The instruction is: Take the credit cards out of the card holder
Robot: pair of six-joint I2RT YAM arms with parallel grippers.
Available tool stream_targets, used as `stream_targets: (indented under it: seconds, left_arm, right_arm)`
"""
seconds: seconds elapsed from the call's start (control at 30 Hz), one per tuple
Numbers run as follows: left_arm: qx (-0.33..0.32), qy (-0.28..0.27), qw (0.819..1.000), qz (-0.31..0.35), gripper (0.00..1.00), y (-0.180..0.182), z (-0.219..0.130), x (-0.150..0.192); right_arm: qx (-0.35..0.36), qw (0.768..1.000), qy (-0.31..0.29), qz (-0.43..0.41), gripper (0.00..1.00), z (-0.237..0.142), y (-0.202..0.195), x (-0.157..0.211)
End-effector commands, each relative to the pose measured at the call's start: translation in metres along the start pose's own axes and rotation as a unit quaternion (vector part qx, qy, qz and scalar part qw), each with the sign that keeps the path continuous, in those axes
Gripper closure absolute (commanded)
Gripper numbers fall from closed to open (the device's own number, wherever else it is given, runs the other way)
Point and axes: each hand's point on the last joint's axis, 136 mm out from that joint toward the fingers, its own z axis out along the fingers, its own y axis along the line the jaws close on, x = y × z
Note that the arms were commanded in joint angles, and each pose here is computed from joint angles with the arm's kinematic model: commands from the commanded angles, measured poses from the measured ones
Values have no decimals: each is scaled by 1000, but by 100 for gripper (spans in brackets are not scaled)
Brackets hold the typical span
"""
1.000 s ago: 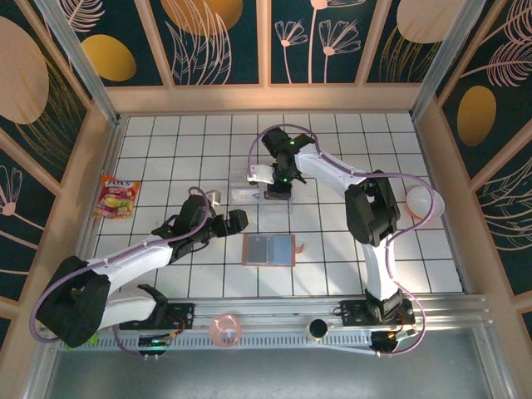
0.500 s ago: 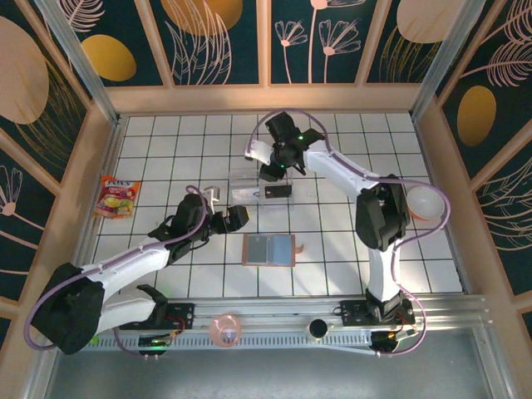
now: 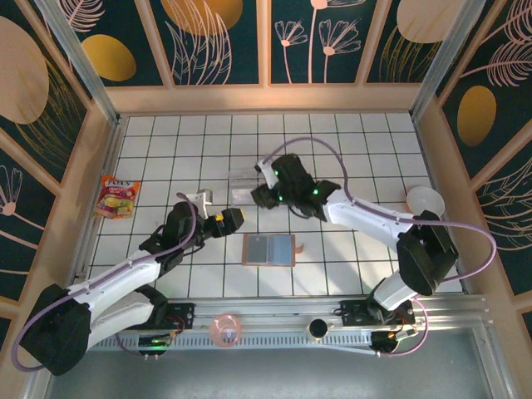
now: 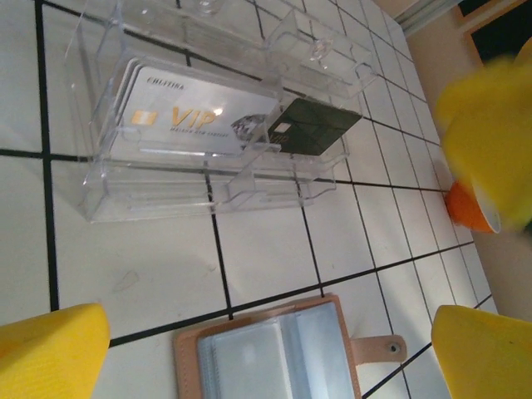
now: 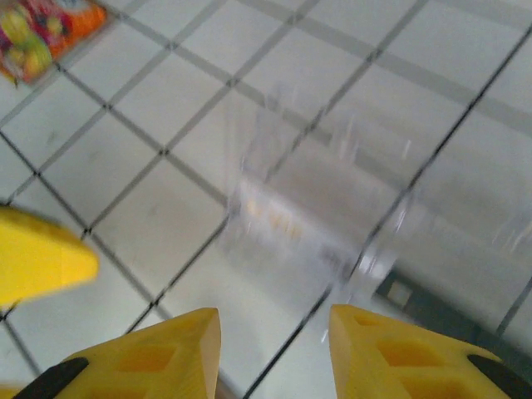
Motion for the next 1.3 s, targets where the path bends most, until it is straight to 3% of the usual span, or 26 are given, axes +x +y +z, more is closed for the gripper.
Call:
stream_targets:
  seconds: [0.0,0.1,0.23,0.53,0.8,1.07,1.27]
  left_arm:
    - [-9,-5,1000,-14,1,12,-3,6]
    - [-10,-5,1000,-24,1,19,-5,13]
    - [-16,-8,1000,-26,3,25,-10,18]
    - [-34,-11,999,-18,7,33,-17,20]
    - [-34,-4,999,-13,12,34,-17,23]
    - [-15,20,1000,-6,25,28,-13,31]
    - [12,45,999,-8,51,18,-5,45]
  right_arm:
    - [23,993,35,114,61,-2,5,45]
    - [30,992,78,93,61,0,30,89]
    - [42,992,108,52,60,9,55,118]
    - [121,980,156,-31,60,37,64,144]
    - [110,974,190,-46,63,49,70,169]
    - [100,978,182,-35,100,49,66,175]
    - [16,995,99,-18,100,36,79,144]
